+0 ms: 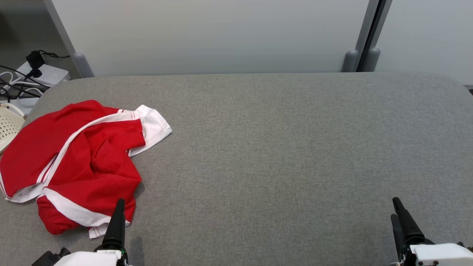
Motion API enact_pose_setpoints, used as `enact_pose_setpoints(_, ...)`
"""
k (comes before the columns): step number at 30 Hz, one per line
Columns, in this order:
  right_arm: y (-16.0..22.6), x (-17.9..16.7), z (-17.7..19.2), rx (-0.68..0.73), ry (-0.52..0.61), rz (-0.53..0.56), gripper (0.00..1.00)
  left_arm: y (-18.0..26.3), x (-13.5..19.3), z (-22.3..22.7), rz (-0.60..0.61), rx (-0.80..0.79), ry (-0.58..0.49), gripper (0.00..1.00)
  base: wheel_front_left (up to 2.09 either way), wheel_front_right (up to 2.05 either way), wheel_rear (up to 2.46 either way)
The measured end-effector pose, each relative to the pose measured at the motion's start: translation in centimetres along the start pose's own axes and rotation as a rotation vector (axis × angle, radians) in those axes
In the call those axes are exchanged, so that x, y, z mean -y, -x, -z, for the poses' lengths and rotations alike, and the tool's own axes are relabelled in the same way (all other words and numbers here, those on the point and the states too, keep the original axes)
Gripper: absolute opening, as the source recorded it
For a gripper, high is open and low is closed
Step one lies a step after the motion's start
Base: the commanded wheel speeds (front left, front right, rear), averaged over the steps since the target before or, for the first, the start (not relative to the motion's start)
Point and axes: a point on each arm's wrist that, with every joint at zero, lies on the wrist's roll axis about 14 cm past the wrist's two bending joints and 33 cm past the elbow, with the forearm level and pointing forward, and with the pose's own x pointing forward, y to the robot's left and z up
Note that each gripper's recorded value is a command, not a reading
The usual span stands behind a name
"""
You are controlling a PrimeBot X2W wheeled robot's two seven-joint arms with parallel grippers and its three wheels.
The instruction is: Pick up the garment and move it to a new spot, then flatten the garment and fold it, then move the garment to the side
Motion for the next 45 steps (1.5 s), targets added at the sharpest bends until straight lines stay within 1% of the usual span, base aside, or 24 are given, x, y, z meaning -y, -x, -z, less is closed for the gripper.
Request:
enact_pose_setpoints(12, -0.5, -1.1, 1.2, -0.033, 0.203, -0.034, 1.0, -0.4, 1.4, 0.6, 0.034, -0.009, -0.208, 1.0, 0.0, 0.0, 0.0)
enact_pose_setpoints(13, -0.6, -1.4, 1.4, -0.035, 0.232, -0.043, 1.0, -0.4, 1.7, 0.8, 0.042, -0.012, -0.248, 1.0, 0.0, 0.0, 0.0)
enact_pose_setpoints(24, -0.6, -2.1, 2.2, -0.054, 0.372, -0.074, 1.0, -0.7, 2.3, 1.9, 0.05, -0.026, -0.453, 1.0, 0.0, 0.0, 0.0)
enact_pose_setpoints(27, -0.7, -2.3, 2.5, -0.059, 0.402, -0.083, 1.0, -1.0, 3.0, 2.0, 0.067, -0.022, -0.484, 1.0, 0.0, 0.0, 0.0)
enact_pose_setpoints(35, -1.0, -3.3, 3.1, -0.061, 0.484, -0.122, 1.0, -1.1, 3.1, 2.3, 0.068, -0.014, -0.579, 1.0, 0.0, 0.0, 0.0)
enact_pose_setpoints(38, -1.0, -3.4, 3.1, -0.058, 0.501, -0.127, 1.0, -1.2, 3.2, 2.3, 0.067, -0.01, -0.599, 1.0, 0.0, 0.0, 0.0)
enact_pose_setpoints(45, -1.0, -3.7, 3.2, -0.05, 0.568, -0.142, 1.0, -1.4, 4.1, 2.5, 0.095, 0.009, -0.681, 1.0, 0.0, 0.0, 0.0)
